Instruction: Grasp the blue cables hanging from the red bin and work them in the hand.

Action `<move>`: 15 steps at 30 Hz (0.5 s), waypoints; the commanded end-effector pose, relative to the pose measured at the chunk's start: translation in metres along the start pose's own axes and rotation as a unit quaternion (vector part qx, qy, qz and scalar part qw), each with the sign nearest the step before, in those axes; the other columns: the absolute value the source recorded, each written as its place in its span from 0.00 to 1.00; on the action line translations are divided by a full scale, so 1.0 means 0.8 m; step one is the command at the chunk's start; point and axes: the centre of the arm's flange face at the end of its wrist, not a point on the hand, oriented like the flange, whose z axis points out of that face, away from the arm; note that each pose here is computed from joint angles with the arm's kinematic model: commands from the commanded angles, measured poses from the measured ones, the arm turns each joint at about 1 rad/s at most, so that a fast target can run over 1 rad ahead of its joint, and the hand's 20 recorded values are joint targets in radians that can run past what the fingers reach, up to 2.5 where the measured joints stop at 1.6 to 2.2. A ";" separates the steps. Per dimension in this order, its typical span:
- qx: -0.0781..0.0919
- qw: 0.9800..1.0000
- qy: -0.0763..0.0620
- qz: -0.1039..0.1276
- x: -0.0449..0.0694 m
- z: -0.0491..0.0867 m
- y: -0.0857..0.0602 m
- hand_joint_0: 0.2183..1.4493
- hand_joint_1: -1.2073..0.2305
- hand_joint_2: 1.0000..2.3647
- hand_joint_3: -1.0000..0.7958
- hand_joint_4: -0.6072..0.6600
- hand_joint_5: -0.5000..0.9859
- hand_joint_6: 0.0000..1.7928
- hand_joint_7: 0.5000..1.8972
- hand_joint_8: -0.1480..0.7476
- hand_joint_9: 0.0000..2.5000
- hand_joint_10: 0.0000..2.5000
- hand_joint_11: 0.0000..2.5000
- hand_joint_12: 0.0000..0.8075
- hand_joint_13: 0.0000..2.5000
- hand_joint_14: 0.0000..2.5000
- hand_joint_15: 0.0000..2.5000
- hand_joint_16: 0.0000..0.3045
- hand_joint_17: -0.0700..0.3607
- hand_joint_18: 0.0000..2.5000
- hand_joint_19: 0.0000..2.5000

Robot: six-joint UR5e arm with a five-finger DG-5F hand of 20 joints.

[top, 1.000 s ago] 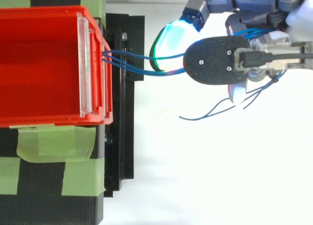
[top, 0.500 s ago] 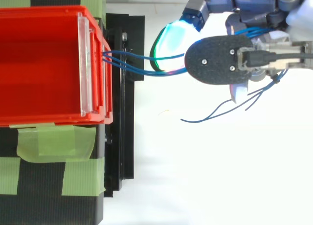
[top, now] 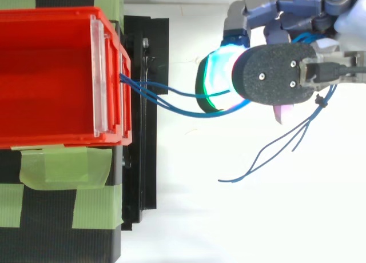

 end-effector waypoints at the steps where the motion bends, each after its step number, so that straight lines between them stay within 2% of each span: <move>1: 0.000 1.000 0.001 0.000 0.001 0.000 0.000 0.55 0.36 0.01 0.15 0.65 0.56 0.42 0.49 0.66 0.30 1.00 1.00 0.59 0.39 1.00 0.73 0.16 0.42 0.55 0.32; 7: 0.000 1.000 0.001 0.000 0.001 0.000 0.000 0.55 0.36 0.01 0.22 0.64 0.56 0.43 0.50 0.66 0.30 1.00 1.00 0.60 0.39 1.00 0.74 0.16 0.42 0.55 0.32; 15: 0.000 1.000 0.001 -0.001 0.001 0.000 0.000 0.53 0.36 0.02 0.36 0.61 0.53 0.49 0.51 0.67 0.30 1.00 1.00 0.62 0.39 1.00 0.74 0.16 0.42 0.55 0.32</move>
